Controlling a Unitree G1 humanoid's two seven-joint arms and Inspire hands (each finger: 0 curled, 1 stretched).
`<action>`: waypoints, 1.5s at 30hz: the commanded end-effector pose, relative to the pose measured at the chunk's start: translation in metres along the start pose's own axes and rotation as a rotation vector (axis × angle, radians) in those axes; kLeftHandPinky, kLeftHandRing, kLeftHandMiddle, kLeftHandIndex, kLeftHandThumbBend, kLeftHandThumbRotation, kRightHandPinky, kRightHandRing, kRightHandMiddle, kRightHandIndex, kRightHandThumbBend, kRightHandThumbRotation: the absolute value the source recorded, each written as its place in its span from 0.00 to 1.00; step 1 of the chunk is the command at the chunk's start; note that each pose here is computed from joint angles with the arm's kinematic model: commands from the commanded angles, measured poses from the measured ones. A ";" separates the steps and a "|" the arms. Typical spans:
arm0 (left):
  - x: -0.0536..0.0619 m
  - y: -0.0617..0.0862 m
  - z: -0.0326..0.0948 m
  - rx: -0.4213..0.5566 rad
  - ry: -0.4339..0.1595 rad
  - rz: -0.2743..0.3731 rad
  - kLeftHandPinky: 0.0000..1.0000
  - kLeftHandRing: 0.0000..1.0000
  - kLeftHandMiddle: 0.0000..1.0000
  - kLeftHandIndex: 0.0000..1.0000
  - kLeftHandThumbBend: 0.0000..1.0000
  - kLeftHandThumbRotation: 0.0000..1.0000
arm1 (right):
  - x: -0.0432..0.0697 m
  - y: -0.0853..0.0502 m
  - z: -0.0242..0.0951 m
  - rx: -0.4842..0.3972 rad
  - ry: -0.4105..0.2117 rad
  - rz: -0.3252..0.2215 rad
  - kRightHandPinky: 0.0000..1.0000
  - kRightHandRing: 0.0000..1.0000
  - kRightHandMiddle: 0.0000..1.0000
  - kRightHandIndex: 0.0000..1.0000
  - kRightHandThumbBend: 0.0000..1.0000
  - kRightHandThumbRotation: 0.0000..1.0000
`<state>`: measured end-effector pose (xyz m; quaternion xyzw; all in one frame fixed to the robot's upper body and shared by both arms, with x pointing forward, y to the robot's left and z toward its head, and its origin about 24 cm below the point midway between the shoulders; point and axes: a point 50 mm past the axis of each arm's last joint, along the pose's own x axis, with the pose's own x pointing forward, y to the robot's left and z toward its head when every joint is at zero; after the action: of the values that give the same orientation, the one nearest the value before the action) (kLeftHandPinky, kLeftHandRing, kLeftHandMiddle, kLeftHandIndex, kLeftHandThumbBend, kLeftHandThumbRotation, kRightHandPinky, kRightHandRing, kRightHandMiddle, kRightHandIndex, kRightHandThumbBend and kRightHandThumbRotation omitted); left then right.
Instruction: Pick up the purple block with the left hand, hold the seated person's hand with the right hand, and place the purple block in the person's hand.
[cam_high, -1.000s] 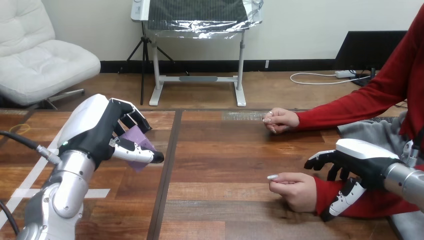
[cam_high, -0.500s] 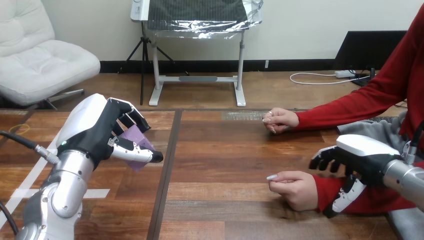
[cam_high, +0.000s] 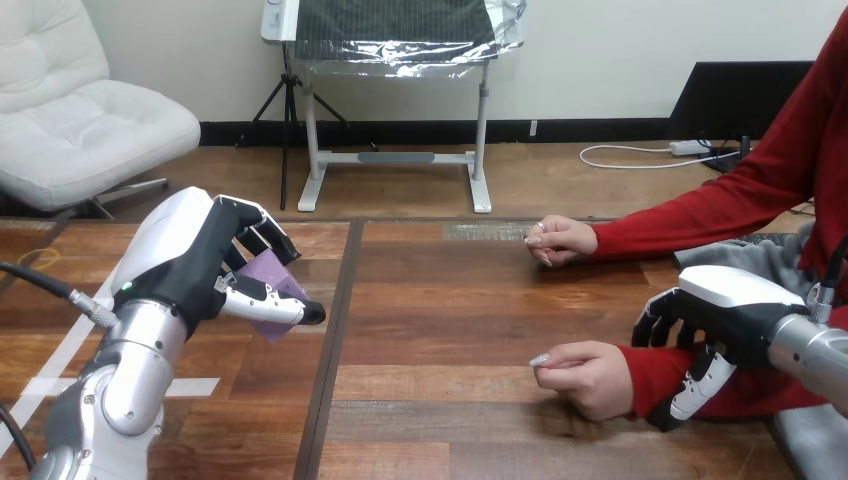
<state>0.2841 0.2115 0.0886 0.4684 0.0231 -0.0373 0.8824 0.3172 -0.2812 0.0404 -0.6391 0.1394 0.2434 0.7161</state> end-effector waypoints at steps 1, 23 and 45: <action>0.003 0.023 0.017 0.002 -0.070 0.097 0.27 0.30 0.36 0.43 0.82 0.00 | 0.001 -0.007 -0.005 -0.040 0.044 0.017 0.50 0.61 0.69 0.67 1.00 0.07; 0.003 0.025 0.017 -0.016 -0.065 0.097 0.21 0.26 0.34 0.43 0.82 0.00 | 0.002 -0.008 -0.009 -0.066 0.072 0.047 0.48 0.55 0.62 0.61 1.00 0.16; 0.003 0.028 0.018 0.008 -0.066 0.112 0.21 0.25 0.33 0.44 0.82 0.00 | 0.003 -0.007 -0.009 -0.065 0.077 0.076 0.15 0.23 0.34 0.56 1.00 0.12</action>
<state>0.2840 0.2152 0.0924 0.4662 0.0228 -0.0286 0.8839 0.3226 -0.2893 0.0428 -0.6545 0.1713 0.2449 0.6945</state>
